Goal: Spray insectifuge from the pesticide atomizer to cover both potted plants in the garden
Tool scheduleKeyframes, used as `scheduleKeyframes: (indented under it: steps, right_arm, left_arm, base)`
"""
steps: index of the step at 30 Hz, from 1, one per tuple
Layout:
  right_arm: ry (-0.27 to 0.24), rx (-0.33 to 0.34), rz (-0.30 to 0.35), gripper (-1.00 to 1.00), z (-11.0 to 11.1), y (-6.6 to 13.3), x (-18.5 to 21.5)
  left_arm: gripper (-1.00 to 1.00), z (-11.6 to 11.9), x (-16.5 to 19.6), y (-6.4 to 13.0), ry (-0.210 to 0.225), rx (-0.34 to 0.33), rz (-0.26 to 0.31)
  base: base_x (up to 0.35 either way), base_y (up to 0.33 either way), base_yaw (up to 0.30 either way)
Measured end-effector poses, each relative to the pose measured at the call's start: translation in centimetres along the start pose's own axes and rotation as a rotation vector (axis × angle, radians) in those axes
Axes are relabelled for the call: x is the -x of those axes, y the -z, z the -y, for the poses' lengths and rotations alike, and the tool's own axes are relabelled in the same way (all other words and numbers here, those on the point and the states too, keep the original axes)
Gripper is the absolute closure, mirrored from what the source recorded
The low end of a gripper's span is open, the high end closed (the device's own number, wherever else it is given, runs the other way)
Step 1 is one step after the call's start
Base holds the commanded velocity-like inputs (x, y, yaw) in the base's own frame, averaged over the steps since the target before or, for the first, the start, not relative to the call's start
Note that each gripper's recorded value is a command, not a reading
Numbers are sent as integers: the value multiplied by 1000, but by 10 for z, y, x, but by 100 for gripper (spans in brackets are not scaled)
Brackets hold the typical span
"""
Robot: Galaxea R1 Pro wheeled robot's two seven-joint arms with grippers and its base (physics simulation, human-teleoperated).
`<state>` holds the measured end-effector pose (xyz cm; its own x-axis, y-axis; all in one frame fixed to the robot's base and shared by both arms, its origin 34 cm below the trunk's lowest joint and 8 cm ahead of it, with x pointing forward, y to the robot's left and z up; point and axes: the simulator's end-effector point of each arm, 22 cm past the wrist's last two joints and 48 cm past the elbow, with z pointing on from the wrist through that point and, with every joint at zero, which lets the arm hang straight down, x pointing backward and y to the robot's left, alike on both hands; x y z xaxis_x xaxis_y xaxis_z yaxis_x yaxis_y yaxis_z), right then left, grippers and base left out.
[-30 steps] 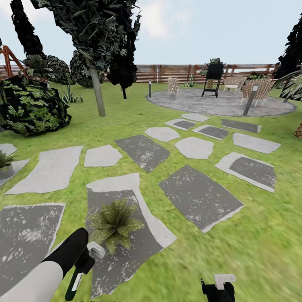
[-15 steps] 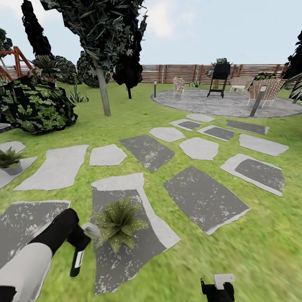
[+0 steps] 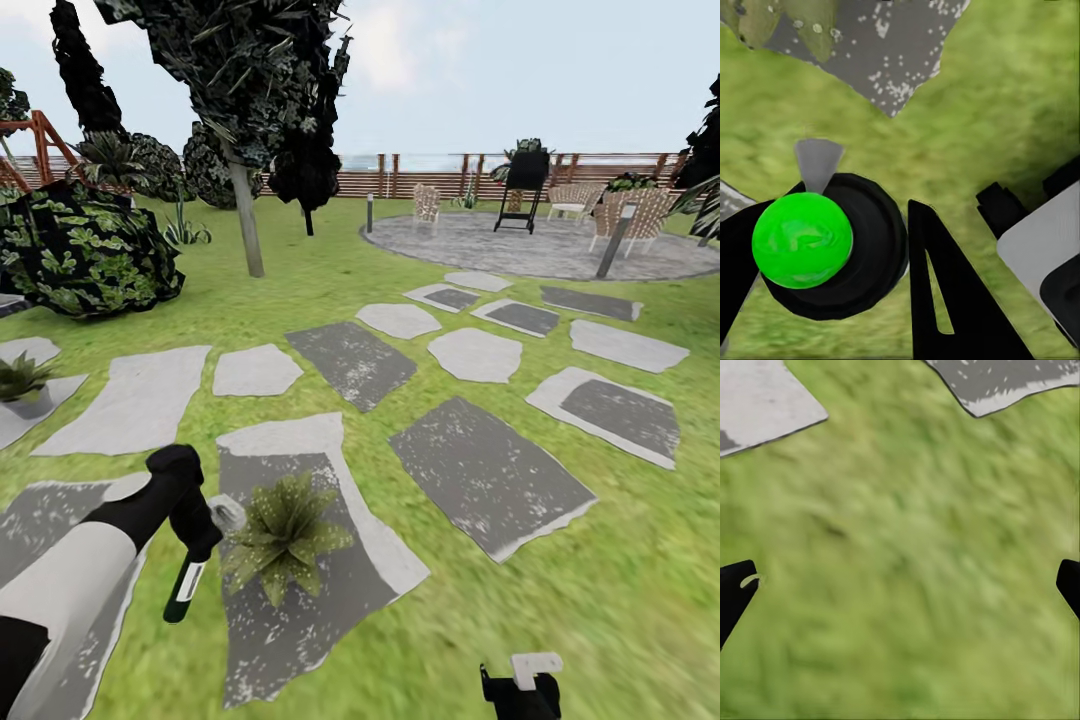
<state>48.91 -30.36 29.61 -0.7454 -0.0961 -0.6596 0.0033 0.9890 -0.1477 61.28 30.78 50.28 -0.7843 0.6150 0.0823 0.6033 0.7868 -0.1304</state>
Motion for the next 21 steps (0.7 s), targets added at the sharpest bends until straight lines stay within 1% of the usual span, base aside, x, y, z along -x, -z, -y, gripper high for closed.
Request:
scheduleKeyframes:
  steps: [7,9,10,11,13,17,19,21]
  right_arm:
    - [1,-2,0,-100,1,0,0]
    - [1,-2,0,-100,1,0,0]
    - [1,-3,0,-100,1,0,0]
    - [1,-4,0,-100,1,0,0]
    - [1,-4,-1,-100,1,0,-1]
    - [1,-4,0,-100,1,0,0]
    - [0,-3,-1,-100,1,0,0]
    - [0,-3,-1,-100,0,0,-1]
  left_arm:
    - [100,4,-1,-3,-5,-9,-7]
    - [100,5,-2,-5,-20,-14,-8]
    - [100,6,-2,-6,-45,-17,-8]
    - [100,8,-2,-7,-64,-20,-11]
    - [100,14,-3,-8,-86,-38,-23]
    - [100,21,-5,-9,-98,-64,-36]
    - [100,22,-6,-10,-100,-66,-40]
    - [100,23,-9,-12,-115,-59,-59]
  base:
    - [321,0,0]
    - [316,0,0]
    - [203,0,0]
    - [104,0,0]
    - [44,0,0]
    - [9,0,0]
    - [1,0,-16]
    - [0,0,-186]
